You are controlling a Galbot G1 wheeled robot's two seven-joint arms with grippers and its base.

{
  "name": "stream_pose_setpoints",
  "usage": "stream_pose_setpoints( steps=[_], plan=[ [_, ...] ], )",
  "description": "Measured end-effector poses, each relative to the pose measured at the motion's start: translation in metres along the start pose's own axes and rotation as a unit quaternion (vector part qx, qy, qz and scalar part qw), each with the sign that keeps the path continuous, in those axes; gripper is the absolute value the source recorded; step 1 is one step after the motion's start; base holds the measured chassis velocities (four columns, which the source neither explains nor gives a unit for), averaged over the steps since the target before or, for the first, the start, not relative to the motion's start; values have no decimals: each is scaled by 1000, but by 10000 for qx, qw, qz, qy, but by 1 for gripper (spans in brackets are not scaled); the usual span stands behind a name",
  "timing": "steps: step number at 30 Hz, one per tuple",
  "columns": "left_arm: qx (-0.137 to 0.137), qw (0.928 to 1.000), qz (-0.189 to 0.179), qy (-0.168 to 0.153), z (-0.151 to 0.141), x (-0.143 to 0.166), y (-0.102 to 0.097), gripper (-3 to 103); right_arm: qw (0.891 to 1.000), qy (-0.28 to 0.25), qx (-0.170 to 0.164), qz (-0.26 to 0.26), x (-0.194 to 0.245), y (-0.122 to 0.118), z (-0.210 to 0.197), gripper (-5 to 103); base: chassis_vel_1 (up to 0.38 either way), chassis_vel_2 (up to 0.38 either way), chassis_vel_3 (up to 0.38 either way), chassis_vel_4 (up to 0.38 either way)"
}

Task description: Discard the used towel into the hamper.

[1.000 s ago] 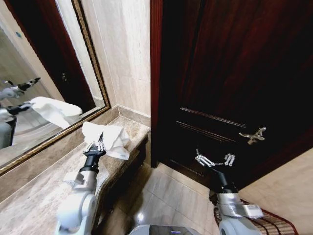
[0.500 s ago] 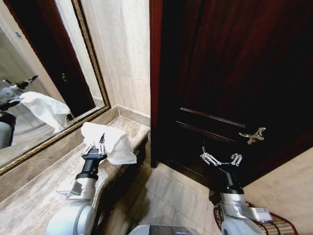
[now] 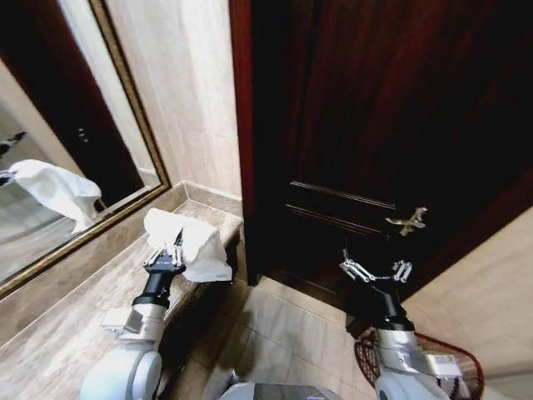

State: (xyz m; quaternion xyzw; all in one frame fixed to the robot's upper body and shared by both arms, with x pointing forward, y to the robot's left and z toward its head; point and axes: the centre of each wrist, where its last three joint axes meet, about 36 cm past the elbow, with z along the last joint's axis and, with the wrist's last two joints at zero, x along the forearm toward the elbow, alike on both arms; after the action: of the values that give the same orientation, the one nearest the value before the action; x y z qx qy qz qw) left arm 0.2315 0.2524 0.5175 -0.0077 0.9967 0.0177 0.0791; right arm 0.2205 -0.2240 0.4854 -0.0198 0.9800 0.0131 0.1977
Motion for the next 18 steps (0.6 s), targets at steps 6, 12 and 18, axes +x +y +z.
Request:
stream_pose_setpoints(
  steps=[6,12,18],
  plan=[
    [13,10000,68,-14,0,0,-1,7,10000,-3,8,12,1,0,0,100,-103,-113,-100,-105],
    [27,9999,122,-22,1,0,-1,7,10000,-7,17,15,1,0,0,100,-124,-107,-112,-124],
    [37,9999,141,-49,1,0,-1,7,10000,-6,40,11,1,0,0,100,-112,-134,-128,-125]
  ],
)
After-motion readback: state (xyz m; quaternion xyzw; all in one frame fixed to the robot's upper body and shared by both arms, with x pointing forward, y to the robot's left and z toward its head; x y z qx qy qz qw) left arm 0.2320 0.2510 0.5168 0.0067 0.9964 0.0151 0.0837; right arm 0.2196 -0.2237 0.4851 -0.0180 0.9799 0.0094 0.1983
